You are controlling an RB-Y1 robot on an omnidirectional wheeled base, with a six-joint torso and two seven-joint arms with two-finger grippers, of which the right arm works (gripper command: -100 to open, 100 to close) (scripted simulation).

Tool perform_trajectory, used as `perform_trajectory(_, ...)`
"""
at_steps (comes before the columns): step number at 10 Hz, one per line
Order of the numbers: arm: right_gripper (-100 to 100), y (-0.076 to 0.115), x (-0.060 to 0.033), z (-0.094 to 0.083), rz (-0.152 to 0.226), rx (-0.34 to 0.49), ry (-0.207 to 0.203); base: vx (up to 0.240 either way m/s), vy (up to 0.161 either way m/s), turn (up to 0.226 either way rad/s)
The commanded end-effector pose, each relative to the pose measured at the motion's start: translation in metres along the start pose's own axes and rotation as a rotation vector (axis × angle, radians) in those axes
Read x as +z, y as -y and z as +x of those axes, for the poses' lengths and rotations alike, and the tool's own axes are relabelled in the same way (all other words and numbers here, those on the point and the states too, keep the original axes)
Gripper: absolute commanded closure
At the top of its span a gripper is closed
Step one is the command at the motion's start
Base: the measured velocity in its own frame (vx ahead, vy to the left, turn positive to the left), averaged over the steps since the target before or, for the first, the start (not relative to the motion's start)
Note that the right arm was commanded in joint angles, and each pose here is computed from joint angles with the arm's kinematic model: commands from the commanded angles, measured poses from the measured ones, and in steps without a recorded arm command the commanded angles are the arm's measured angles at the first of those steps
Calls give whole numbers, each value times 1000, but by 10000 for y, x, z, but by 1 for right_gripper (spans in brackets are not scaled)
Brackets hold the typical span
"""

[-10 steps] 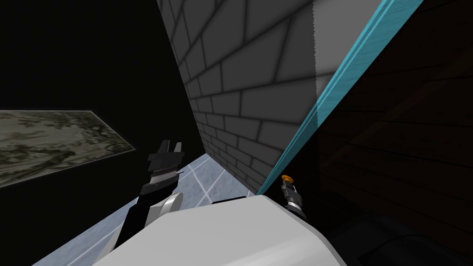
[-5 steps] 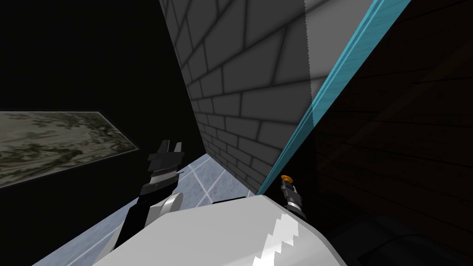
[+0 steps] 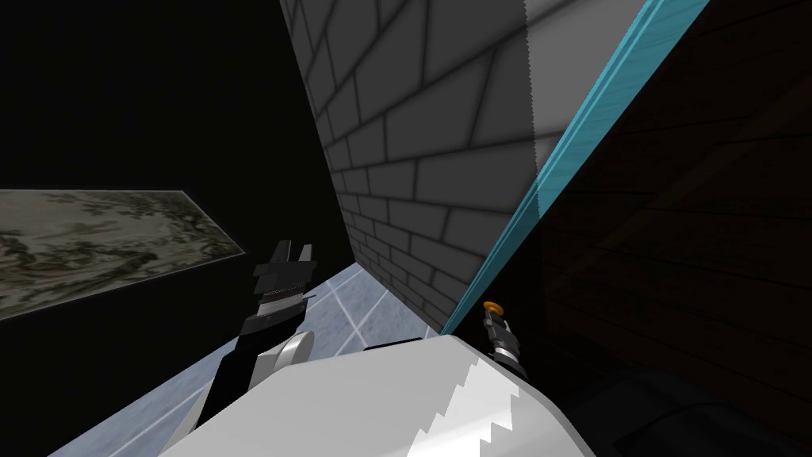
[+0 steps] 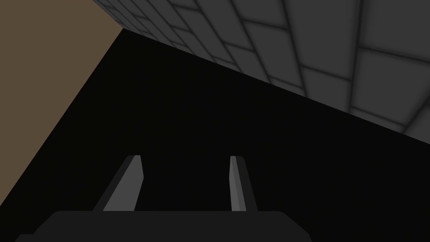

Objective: Pull the door open

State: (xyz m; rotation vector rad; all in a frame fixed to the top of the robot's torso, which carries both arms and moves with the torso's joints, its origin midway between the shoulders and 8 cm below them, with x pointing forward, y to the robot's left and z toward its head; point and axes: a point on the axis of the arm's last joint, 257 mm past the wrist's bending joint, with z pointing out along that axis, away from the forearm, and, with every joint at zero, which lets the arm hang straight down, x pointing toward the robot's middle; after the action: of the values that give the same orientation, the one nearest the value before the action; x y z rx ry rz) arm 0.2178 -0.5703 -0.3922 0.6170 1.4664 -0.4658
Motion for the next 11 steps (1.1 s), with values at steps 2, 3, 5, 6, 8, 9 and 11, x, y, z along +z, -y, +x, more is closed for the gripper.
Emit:
perform_trajectory(2,100,20,-15,8,6,62,-1,-31,9,33)
perform_trajectory(3,100,28,-17,8,8,83,-1,-28,7,27)
perform_trajectory(5,100,51,-24,7,13,140,0,-33,9,43)
perform_trajectory(6,100,63,-27,6,16,167,1,-41,15,43)
perform_trajectory(8,100,76,-31,5,18,204,1,-37,12,31)
perform_trajectory(9,100,88,-34,5,21,235,2,-19,7,25)
perform_trajectory(11,100,115,-42,3,27,291,4,-37,9,53)
